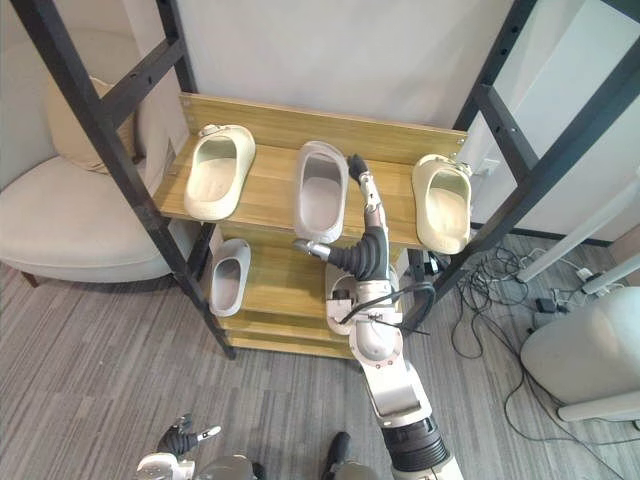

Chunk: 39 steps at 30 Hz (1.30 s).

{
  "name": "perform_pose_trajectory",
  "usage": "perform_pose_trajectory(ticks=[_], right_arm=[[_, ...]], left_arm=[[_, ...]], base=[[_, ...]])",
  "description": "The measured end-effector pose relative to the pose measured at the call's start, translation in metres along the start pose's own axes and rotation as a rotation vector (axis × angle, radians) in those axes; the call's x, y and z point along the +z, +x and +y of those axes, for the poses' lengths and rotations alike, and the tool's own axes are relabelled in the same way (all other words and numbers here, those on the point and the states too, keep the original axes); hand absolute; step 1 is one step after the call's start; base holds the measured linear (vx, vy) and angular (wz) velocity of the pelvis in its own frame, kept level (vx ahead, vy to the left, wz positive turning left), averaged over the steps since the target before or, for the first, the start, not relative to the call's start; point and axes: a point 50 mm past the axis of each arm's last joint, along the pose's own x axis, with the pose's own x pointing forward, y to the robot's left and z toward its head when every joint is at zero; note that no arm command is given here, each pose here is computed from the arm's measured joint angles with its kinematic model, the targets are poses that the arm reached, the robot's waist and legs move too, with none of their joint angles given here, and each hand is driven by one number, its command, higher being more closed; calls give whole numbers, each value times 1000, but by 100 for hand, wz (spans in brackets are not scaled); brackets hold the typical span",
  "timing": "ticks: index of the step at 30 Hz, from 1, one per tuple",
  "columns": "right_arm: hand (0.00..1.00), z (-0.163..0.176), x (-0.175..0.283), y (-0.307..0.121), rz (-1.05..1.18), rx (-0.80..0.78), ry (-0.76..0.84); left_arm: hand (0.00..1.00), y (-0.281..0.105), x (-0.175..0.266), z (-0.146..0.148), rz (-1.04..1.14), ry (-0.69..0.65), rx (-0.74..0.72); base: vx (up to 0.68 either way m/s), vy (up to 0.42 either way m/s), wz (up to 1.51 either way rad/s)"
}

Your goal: Organize the slippers on the shoe rack

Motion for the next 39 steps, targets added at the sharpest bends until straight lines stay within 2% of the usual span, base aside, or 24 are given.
perform_pose_trajectory(ticks=[8,16,39], right_arm=[[0,-18,-32,36,121,-141,-119],[0,-35,-30,77,101,-227,-182],[0,-28,-14,145,104,-226,-221]], left_arm=[[0,-3,-8,1,20,-1,4],[0,-2,0,3,-17,-3,8],[0,1,11,8,-44,-87,56]], base=[[37,-20,6],[9,-12,10],[-16,-4,1]])
